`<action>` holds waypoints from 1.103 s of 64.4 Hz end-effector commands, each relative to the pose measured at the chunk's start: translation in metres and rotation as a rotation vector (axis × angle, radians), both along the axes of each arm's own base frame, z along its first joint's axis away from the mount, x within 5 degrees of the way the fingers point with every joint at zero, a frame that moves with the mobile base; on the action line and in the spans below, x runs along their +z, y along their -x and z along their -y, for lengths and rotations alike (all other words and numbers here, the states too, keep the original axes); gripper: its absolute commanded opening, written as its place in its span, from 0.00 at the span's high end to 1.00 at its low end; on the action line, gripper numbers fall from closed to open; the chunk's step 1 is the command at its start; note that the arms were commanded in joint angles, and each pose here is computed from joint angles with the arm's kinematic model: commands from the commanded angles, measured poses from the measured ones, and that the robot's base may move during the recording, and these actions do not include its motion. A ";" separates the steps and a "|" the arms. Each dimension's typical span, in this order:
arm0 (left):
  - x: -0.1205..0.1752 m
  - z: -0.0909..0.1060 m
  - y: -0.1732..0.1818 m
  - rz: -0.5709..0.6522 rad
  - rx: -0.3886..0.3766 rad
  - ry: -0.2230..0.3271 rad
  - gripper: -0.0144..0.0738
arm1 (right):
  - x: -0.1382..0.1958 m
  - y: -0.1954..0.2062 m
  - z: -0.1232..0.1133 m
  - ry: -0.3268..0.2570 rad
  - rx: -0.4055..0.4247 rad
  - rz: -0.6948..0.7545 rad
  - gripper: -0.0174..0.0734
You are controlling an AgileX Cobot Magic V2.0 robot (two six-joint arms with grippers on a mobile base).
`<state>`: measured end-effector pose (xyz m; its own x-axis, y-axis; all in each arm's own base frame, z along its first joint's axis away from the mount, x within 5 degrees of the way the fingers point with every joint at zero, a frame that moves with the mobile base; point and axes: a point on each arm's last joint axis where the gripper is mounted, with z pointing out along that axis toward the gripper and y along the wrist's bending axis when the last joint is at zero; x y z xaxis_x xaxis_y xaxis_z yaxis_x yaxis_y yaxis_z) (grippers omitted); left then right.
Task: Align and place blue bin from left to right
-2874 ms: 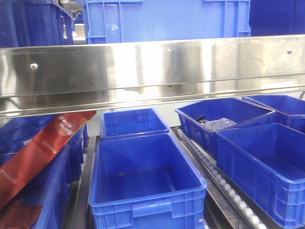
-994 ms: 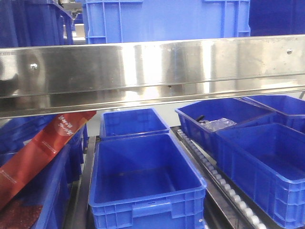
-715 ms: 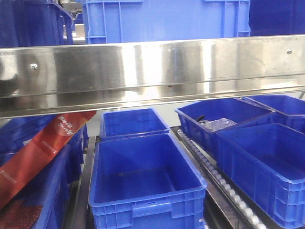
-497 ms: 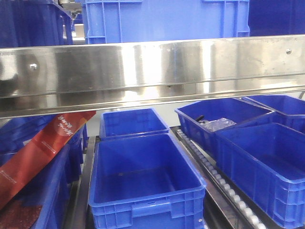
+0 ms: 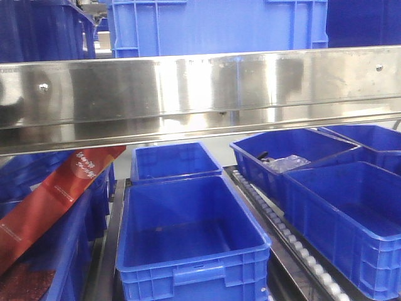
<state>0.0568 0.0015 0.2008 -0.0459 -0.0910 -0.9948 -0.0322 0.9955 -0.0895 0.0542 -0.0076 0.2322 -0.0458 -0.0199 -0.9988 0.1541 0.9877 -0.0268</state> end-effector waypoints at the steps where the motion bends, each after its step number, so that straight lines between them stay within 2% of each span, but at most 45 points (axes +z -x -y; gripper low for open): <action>1: 0.002 0.000 0.000 0.021 0.000 0.005 0.83 | -0.015 0.001 0.001 0.006 -0.017 0.031 0.89; 5: 0.002 0.000 0.000 0.021 0.000 0.005 0.83 | -0.026 -0.001 0.002 -0.001 -0.022 0.027 0.89; 8: 0.002 0.000 0.000 0.021 0.000 0.005 0.83 | -0.023 -0.001 0.003 -0.015 -0.031 0.091 0.89; 11: 0.002 0.000 0.000 0.022 0.000 0.005 0.83 | -0.027 -0.001 0.002 -0.033 -0.026 0.052 0.89; 21: 0.002 0.000 0.000 0.022 0.000 0.005 0.83 | -0.027 -0.001 0.002 -0.033 -0.026 0.053 0.89; 30: 0.002 0.000 0.000 0.022 0.000 0.005 0.83 | -0.026 -0.001 0.002 -0.002 -0.028 0.049 0.89; 71: 0.002 0.000 0.000 0.022 0.000 0.005 0.83 | -0.025 -0.001 0.003 0.000 -0.029 0.061 0.89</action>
